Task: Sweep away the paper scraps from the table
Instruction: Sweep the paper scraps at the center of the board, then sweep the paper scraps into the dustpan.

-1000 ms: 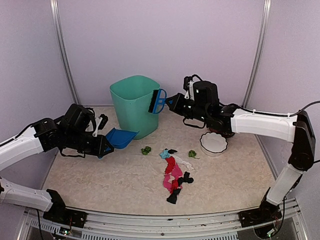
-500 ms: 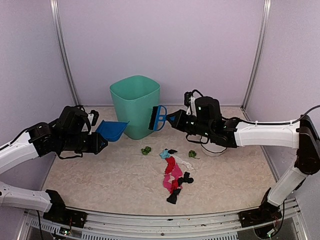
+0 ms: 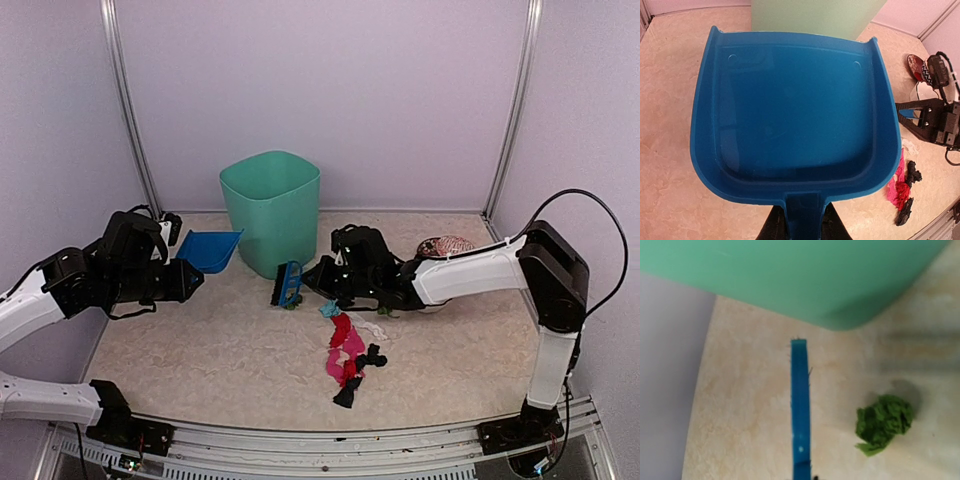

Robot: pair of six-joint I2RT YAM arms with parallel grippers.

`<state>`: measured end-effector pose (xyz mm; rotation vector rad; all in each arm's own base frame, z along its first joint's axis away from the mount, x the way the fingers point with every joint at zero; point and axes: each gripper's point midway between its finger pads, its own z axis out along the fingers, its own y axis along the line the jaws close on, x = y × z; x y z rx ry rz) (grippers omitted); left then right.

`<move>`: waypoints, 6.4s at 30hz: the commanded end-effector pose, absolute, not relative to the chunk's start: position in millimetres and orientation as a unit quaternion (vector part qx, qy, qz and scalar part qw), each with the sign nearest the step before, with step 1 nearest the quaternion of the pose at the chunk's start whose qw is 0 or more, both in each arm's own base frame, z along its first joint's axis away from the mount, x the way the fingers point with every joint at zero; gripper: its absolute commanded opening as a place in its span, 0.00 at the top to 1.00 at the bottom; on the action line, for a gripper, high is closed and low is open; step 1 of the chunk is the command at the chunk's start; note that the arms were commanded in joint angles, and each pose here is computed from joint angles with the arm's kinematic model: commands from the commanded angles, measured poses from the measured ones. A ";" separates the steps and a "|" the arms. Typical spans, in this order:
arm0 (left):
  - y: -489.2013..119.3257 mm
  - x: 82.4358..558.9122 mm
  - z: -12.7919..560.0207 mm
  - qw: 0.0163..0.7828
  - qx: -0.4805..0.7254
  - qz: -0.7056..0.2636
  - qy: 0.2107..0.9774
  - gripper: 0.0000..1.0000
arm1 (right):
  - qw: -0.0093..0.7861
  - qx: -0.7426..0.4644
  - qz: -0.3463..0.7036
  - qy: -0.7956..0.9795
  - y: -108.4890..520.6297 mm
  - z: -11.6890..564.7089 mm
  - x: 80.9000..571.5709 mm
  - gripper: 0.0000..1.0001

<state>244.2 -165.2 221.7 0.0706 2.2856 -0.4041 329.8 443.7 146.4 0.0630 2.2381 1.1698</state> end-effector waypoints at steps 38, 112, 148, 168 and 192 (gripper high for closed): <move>-222.2 201.1 189.3 0.364 0.104 -0.215 0.900 1.00 | 0.360 0.010 0.361 0.860 301.5 187.0 303.5 1.00; -363.3 62.5 24.9 0.122 0.260 -0.153 0.946 1.00 | 0.317 -0.472 -0.006 0.823 305.8 61.9 245.0 1.00; -353.0 112.6 6.8 0.139 0.233 -0.137 0.953 1.00 | 0.288 -0.477 0.178 0.811 355.1 81.6 142.8 1.00; -354.0 127.4 8.1 0.208 0.243 -0.161 0.934 1.00 | 0.408 -0.356 0.101 0.834 321.8 136.8 186.6 1.00; -367.1 167.7 66.0 0.336 0.230 -0.195 0.892 1.00 | 0.512 -0.116 0.113 0.843 218.6 175.6 206.7 1.00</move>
